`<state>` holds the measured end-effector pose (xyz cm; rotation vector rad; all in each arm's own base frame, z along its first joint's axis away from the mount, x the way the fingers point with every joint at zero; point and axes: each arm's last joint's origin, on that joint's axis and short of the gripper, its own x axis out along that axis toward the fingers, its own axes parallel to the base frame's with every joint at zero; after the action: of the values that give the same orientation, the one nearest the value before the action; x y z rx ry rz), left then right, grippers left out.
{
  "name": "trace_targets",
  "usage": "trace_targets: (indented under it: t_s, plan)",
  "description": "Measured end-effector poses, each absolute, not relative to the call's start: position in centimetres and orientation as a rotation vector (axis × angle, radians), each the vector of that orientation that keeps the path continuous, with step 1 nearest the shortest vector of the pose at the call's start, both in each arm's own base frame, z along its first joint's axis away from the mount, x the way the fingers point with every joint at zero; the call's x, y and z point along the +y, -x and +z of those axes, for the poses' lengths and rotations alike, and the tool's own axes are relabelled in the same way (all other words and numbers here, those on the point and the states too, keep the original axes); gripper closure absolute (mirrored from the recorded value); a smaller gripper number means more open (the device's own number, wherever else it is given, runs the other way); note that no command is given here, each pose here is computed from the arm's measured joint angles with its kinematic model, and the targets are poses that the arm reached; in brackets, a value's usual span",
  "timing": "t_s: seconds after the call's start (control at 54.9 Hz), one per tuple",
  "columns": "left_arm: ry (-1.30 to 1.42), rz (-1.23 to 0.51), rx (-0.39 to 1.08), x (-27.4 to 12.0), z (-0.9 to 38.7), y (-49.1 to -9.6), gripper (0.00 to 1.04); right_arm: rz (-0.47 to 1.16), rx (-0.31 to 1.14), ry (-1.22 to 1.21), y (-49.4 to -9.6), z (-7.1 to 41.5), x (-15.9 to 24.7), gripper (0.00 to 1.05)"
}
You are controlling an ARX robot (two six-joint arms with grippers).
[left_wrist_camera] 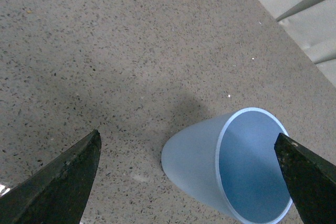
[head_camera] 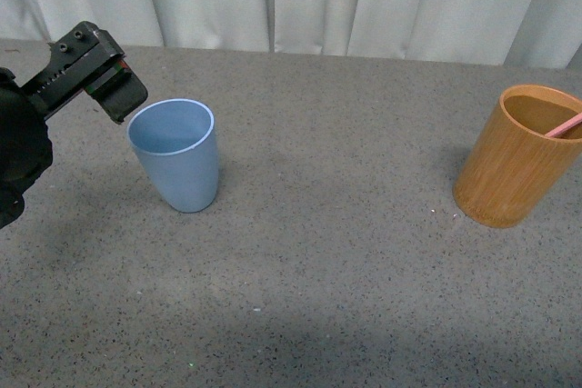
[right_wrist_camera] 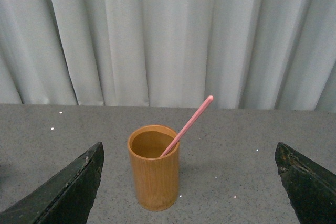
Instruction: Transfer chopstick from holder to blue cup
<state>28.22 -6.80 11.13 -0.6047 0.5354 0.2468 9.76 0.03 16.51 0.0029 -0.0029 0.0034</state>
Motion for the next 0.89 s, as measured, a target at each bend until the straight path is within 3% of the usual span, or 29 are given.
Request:
trace_targets:
  t_s: [0.892]
  plan:
    - [0.546,0.280,0.610,-7.6,8.7,-29.1,0.07,0.003,-0.003,-0.003,-9.8,16.5,0.0,0.10]
